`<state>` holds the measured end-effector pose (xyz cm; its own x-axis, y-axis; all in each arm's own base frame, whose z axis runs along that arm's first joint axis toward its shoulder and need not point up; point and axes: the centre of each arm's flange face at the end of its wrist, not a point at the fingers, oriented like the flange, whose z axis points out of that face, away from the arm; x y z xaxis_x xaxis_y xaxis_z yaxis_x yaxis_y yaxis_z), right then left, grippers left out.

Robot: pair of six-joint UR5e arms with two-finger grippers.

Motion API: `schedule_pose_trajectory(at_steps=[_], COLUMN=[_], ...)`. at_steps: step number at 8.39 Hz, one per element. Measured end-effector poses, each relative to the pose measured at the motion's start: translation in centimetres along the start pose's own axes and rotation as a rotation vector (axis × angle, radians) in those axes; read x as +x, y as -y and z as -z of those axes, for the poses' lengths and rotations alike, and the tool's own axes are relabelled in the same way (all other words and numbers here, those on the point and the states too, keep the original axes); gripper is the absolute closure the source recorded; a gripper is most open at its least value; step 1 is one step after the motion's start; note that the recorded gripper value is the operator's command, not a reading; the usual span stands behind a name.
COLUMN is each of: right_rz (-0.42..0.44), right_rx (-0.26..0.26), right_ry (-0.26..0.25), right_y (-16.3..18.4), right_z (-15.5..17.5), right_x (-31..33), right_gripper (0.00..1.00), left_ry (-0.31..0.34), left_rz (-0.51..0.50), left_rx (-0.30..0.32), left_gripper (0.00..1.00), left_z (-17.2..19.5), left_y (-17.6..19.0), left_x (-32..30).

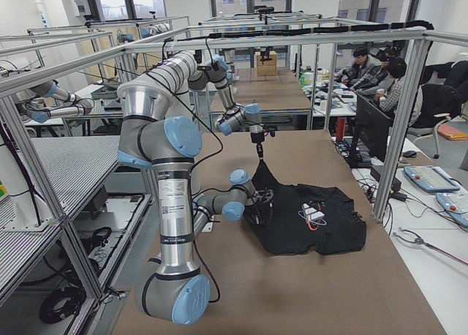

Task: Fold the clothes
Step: 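Lift the hem with both grippers and fold it toward the collar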

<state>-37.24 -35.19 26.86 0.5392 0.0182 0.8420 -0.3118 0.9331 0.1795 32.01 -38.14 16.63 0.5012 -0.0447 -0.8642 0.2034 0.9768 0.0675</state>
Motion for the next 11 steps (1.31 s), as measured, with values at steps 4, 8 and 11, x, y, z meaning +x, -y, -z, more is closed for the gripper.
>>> schedule_pose_trajectory(at_steps=[4,8,11], right_rz=[0.139,0.247,0.254], right_rx=[-0.280,-0.481,-0.477], right_ry=[0.097,0.150,0.132], right_y=[-6.3,-14.2,-14.4], right_z=[5.9,11.5,12.2], right_x=[1.6,2.1,2.0], right_gripper=[1.00,1.00,1.00], left_ry=[-0.088,-0.139,-0.121], left_rz=[-0.076,-0.194,-0.184], left_rx=[-0.251,-0.464,-0.434], left_gripper=[1.00,1.00,1.00], left_z=[4.0,7.7,7.7], left_y=[-6.8,-17.2,-16.7], left_x=[-0.2,-2.6,-3.1])
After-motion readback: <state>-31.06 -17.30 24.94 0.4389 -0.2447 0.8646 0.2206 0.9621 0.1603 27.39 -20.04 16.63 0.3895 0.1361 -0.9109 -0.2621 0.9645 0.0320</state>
